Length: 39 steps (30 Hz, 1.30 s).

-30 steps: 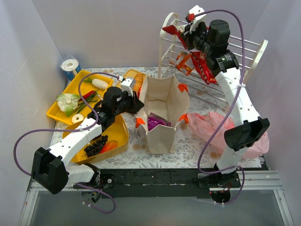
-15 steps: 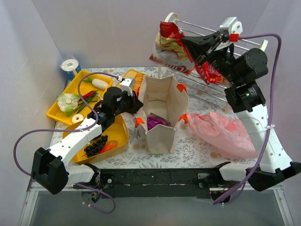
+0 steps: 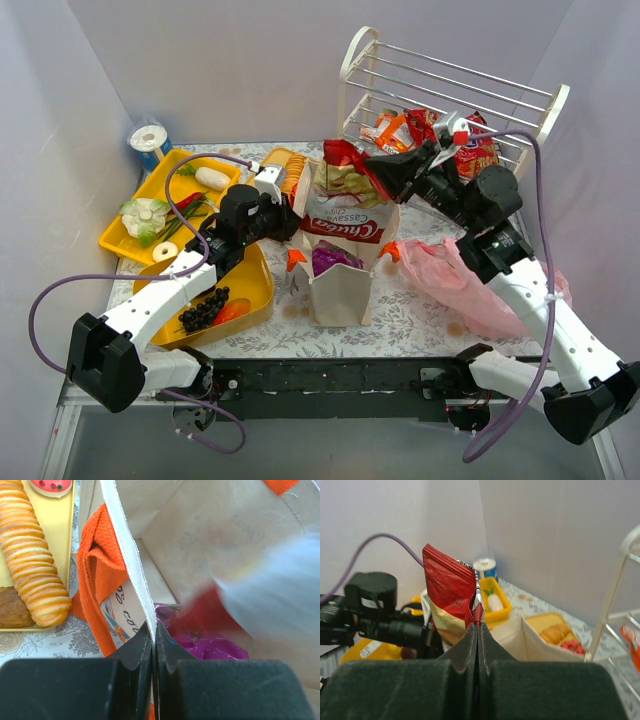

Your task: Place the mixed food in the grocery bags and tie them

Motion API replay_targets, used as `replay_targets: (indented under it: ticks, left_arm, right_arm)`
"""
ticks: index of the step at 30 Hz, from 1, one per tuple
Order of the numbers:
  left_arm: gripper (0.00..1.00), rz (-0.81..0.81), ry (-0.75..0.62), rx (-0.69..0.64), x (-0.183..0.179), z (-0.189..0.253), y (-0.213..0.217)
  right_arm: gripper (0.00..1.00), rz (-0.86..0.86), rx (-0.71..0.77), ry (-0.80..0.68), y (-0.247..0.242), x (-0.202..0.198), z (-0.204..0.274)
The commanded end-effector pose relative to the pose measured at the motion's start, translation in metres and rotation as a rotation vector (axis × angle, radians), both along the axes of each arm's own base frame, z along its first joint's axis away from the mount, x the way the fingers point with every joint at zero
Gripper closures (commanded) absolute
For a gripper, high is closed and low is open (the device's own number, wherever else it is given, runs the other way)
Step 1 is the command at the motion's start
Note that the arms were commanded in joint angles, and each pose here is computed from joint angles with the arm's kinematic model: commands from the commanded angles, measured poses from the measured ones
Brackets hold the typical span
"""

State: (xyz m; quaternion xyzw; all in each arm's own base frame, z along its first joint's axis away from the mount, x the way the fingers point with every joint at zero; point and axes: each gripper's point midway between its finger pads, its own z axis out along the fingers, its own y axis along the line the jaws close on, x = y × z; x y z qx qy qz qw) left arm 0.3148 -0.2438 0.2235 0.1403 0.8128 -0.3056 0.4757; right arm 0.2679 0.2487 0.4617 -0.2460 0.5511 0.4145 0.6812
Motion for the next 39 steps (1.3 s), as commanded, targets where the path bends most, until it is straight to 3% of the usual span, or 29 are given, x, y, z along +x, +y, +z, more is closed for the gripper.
replay_targets:
  ticks: [1, 7, 12, 16, 22, 25, 30, 33, 34, 36, 37, 39]
  left_arm:
    - [1.00, 0.006, -0.057, -0.010, 0.001, 0.014, 0.002]
    - [1.00, 0.002, -0.062, -0.012, 0.000, 0.016, 0.002]
    - [1.00, -0.019, -0.062, -0.019, -0.002, 0.016, -0.001]
    - [1.00, -0.021, -0.067, -0.011, -0.002, 0.015, 0.000]
    - [1.00, -0.010, -0.088, -0.010, -0.002, 0.021, 0.003]
    - [1.00, -0.010, -0.092, -0.011, -0.002, 0.022, 0.003]
    - [1.00, -0.014, -0.087, -0.013, -0.003, 0.022, 0.003]
    - [1.00, -0.006, -0.085, -0.014, -0.002, 0.023, 0.003]
    - [1.00, 0.003, -0.082, -0.012, -0.001, 0.022, 0.004]
    - [1.00, 0.011, -0.072, -0.006, 0.001, 0.019, 0.005]
    - [1.00, 0.015, -0.071, -0.006, 0.001, 0.020, 0.005]
    - [1.00, 0.012, -0.059, -0.012, 0.000, 0.019, 0.004]
  right_arm:
    - [0.99, -0.142, 0.069, 0.075, -0.018, 0.015, -0.022]
    - [0.99, -0.340, -0.042, 0.202, -0.030, 0.022, -0.085]
    - [0.99, -0.260, -0.151, 0.317, 0.014, 0.018, -0.140]
    - [0.99, -0.172, -0.257, 0.504, 0.052, 0.024, -0.208]
    - [0.99, -0.172, -0.481, 0.721, 0.068, 0.034, -0.306]
    - [0.99, -0.135, -0.579, 0.783, 0.074, 0.015, -0.344]
    - [0.99, -0.175, -0.636, 0.771, 0.070, 0.010, -0.357]
    - [0.99, -0.169, -0.618, 0.710, 0.071, 0.015, -0.328]
    - [0.76, -0.161, -0.615, 0.689, 0.069, 0.012, -0.313]
    - [0.50, -0.106, -0.591, 0.621, 0.076, 0.010, -0.280]
    - [0.23, -0.090, -0.585, 0.601, 0.072, 0.005, -0.264]
    - [0.17, 0.015, -0.546, 0.564, 0.082, -0.010, -0.230]
